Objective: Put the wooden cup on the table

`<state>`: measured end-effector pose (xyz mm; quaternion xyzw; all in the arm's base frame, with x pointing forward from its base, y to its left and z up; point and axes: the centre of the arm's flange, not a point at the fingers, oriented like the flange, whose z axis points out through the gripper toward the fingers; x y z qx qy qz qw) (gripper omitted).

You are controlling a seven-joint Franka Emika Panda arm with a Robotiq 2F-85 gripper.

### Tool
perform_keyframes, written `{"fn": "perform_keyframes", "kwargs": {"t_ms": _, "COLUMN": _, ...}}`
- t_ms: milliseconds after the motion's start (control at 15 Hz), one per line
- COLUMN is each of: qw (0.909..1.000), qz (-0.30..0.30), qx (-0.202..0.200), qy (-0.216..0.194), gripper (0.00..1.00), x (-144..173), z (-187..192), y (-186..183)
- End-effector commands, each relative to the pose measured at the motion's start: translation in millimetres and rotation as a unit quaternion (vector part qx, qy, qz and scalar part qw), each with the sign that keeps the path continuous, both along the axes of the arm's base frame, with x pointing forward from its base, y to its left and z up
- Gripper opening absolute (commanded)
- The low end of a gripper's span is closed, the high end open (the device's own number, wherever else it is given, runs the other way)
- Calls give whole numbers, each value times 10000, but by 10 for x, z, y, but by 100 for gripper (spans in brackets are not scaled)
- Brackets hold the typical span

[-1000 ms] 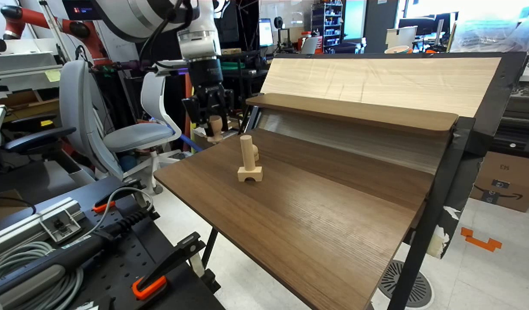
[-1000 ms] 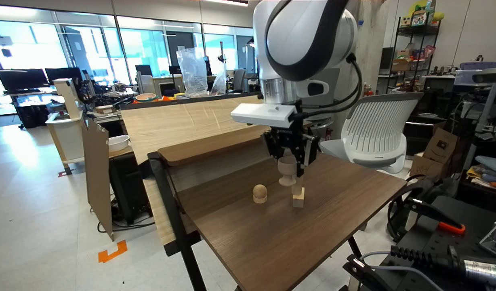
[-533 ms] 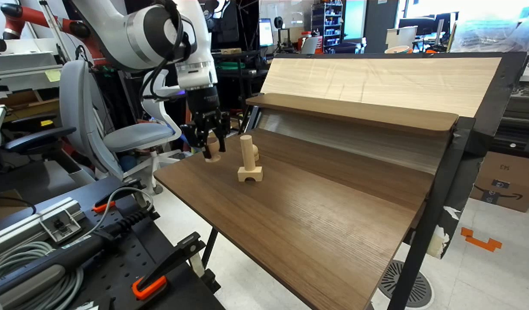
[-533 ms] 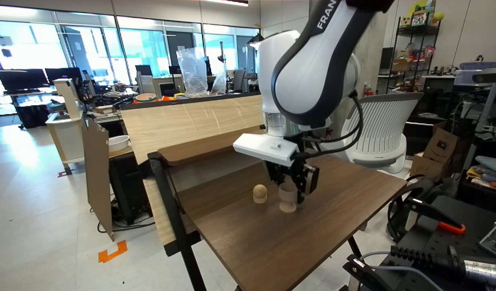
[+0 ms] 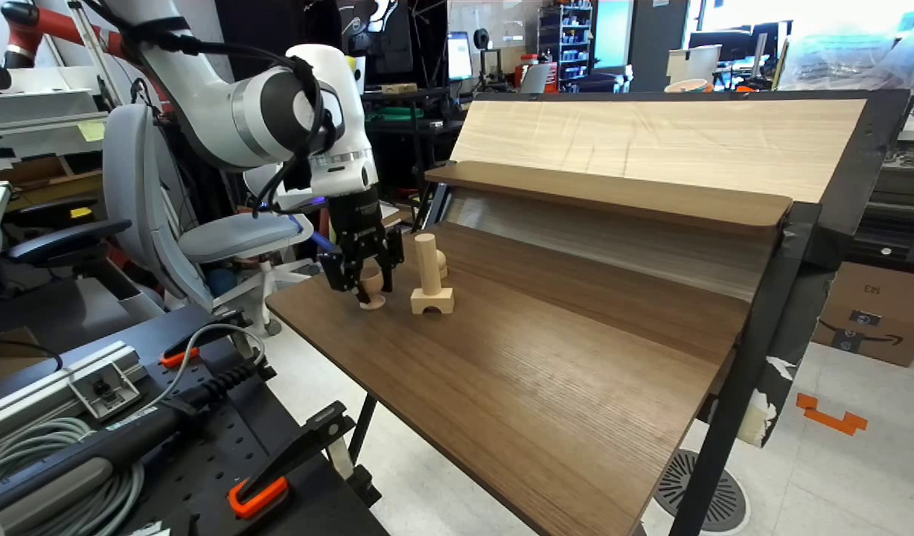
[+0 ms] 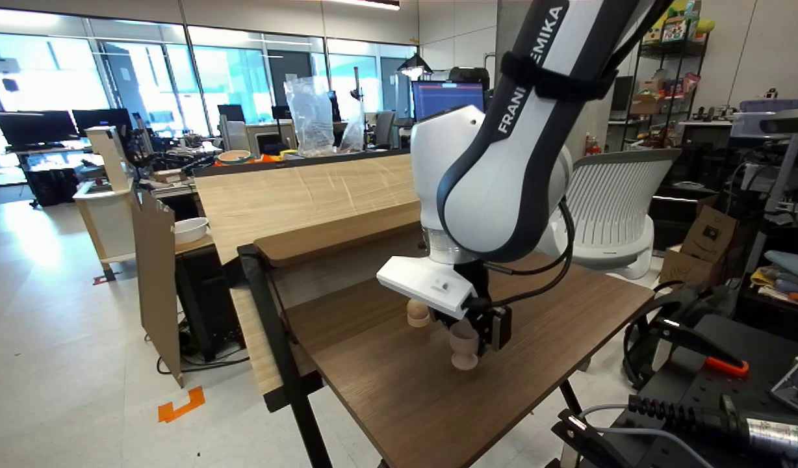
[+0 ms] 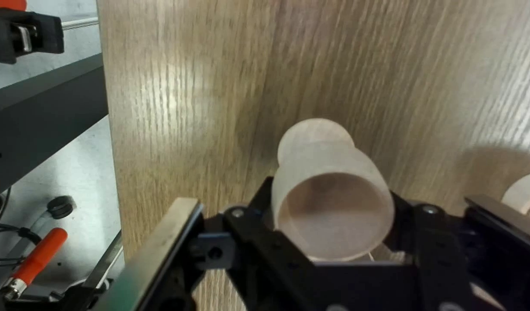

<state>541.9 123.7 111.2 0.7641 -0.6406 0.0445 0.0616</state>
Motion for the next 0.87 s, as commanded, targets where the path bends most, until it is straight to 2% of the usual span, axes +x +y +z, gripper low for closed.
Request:
{"fn": "perform_keyframes", "kwargs": {"t_ms": 0, "qw": 9997, "qz": -76, "qx": 13, "qy": -220, "gripper": 78, "x": 85, "z": 4, "y": 107}}
{"fn": "perform_keyframes", "kwargs": {"t_ms": 200, "qw": 9995, "qz": -20, "qx": 54, "qy": -312, "gripper": 98, "x": 101, "z": 178, "y": 175}}
{"fn": "perform_keyframes", "kwargs": {"t_ms": 467, "qw": 9988, "qz": 107, "qx": 150, "qy": -464, "gripper": 100, "x": 117, "z": 647, "y": 268}}
{"fn": "perform_keyframes", "kwargs": {"t_ms": 733, "qw": 9978, "qz": 391, "qx": 178, "qy": -514, "gripper": 100, "x": 101, "z": 1361, "y": 238}}
{"fn": "perform_keyframes", "kwargs": {"t_ms": 800, "qw": 9980, "qz": 236, "qx": 185, "qy": -555, "gripper": 100, "x": 238, "z": 950, "y": 280}}
